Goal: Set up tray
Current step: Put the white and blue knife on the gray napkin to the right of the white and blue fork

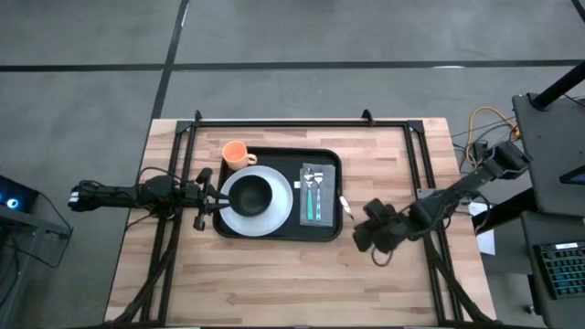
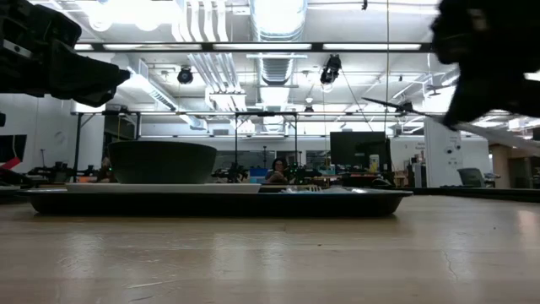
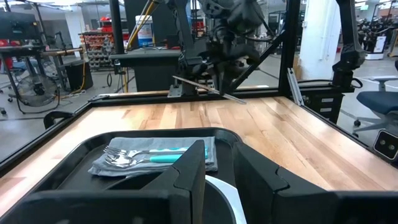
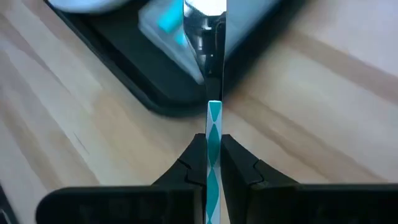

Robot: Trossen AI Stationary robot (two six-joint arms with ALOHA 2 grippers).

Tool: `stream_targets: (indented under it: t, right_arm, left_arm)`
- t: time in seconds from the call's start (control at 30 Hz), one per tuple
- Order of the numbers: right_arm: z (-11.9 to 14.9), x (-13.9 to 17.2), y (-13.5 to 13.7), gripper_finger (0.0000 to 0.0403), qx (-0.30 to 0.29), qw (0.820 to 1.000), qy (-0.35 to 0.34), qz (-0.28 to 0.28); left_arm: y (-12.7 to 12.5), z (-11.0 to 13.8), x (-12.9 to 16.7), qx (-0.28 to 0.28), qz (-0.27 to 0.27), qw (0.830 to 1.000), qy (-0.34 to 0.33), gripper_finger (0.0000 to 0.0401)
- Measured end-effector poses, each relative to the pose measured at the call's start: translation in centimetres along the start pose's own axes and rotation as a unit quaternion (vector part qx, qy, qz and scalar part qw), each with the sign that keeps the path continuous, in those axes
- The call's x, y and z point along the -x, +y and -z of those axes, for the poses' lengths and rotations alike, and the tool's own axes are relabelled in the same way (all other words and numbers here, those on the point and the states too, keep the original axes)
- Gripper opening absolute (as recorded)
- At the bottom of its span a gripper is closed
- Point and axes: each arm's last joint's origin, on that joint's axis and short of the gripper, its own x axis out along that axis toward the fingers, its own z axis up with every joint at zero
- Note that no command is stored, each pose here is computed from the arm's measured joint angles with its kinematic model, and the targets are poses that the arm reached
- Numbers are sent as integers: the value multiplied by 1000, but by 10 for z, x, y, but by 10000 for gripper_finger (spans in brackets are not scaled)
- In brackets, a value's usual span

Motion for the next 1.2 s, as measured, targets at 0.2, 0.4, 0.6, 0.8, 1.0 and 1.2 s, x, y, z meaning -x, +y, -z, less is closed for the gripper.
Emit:
stream_targets:
  t: [0.2, 0.4, 0.6, 0.8, 1.0, 1.2]
  right_arm:
    - [-28, -20, 12, 13, -20, 998, -46, -38]
    - [-52, -41, 17, 13, -64, 996, -68, -13]
    - [-78, -71, 23, 13, -115, 990, -75, 31]
    - [-112, -101, 35, 13, -144, 987, -44, 61]
    - [-136, -104, 48, 13, -166, 976, -23, 141]
    - [-140, -105, 57, 13, -186, 970, 2, 154]
  left_arm:
    - [0, 0, 0, 0, 0, 1000, 0, 64]
    - [0, 0, 0, 0, 0, 1000, 0, 64]
    - [0, 0, 0, 0, 0, 1000, 0, 64]
    - [0, 0, 0, 0, 0, 1000, 0, 64]
    - [0, 0, 0, 0, 0, 1000, 0, 64]
    - [0, 0, 0, 0, 0, 1000, 0, 64]
